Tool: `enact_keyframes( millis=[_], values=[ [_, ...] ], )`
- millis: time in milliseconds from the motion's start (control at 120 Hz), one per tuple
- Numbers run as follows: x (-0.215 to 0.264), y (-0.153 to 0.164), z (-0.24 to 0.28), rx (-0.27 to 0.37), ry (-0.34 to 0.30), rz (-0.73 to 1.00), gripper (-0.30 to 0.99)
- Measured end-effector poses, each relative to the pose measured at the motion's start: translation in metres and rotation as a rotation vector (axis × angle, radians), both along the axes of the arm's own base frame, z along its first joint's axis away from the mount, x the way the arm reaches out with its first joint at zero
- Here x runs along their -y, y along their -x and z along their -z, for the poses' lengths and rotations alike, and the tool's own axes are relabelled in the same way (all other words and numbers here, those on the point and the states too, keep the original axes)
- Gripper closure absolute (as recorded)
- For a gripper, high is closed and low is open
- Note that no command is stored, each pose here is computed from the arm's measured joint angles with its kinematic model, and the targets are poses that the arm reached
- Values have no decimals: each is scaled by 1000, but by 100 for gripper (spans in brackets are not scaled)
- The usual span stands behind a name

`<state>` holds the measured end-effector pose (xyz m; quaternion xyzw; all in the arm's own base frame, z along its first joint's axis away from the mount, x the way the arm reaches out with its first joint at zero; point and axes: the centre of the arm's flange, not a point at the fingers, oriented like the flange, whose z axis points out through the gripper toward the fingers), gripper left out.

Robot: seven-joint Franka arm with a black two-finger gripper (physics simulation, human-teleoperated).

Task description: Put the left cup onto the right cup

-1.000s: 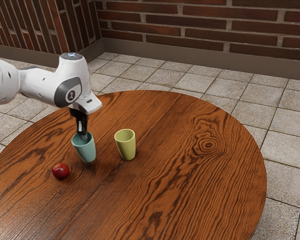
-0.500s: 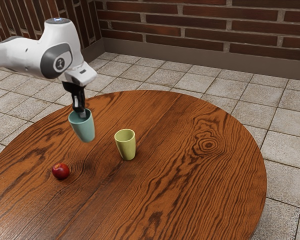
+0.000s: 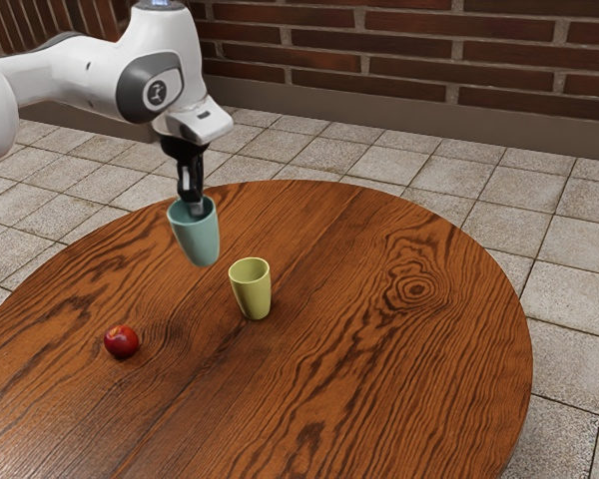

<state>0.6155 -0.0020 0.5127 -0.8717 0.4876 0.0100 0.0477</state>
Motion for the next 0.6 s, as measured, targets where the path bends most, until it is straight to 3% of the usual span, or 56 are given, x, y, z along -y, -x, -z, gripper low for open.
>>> enact_keyframes(
  millis=[333, 600],
  values=[
    [9, -26, 23, -48, -17, 4, 78],
    [18, -53, 39, -50, -29, 16, 78]
  ],
)
